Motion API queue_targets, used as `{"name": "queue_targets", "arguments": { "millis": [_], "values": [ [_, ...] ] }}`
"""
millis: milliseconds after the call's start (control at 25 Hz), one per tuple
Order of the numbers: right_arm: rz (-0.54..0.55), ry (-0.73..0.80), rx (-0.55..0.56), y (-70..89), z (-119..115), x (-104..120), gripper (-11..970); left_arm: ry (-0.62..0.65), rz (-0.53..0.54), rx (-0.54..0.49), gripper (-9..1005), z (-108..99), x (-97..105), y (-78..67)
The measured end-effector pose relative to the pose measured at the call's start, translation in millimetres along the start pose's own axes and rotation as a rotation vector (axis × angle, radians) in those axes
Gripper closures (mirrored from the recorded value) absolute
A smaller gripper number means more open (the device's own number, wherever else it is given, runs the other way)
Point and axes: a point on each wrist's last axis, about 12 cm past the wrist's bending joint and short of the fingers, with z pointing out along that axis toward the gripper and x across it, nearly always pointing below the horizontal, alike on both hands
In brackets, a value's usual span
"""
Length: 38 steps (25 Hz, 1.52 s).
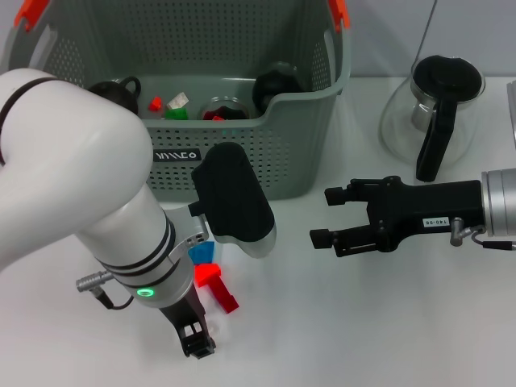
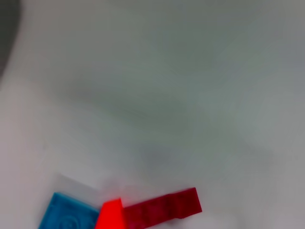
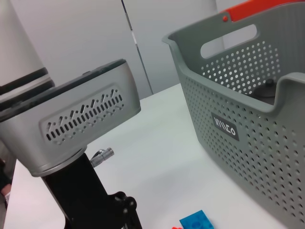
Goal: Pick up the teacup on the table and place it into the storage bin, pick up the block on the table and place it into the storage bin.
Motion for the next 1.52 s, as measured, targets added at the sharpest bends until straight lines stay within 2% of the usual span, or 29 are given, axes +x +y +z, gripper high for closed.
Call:
{"name": "queue_targets", "arguments": {
  "millis": [600, 920, 1120, 1360, 1440, 1520],
  "values": [
    [0.002, 0.0, 0.001, 0.2, 0, 1, 35, 0.012, -0.004, 0.001, 538, 4, 0, 2.0],
    [-0.001, 0.0, 0.0, 0.0, 0, 0, 35, 0.013, -0.002, 0.001, 583, 4, -1, 2.1],
    [0.0, 0.0, 0.0, 0.0, 0, 0, 35, 0.008, -0.002, -0.001, 674, 2, -1, 1.8],
    [0.006, 0.0, 0.002, 0.5, -1, 2, 35, -0.061, -0.008, -0.008, 810, -23, -5, 0.5],
    [0.006, 0.0, 0.002, 0.5, -1, 3, 35, -0.126, -0.032, 0.03, 800, -42, -5, 0.9],
    [0.008, 0.0, 0.003, 0.7, -1, 3, 35, -0.238, -0.05, 0.112, 790, -68, -5, 1.4]
  ]
}}
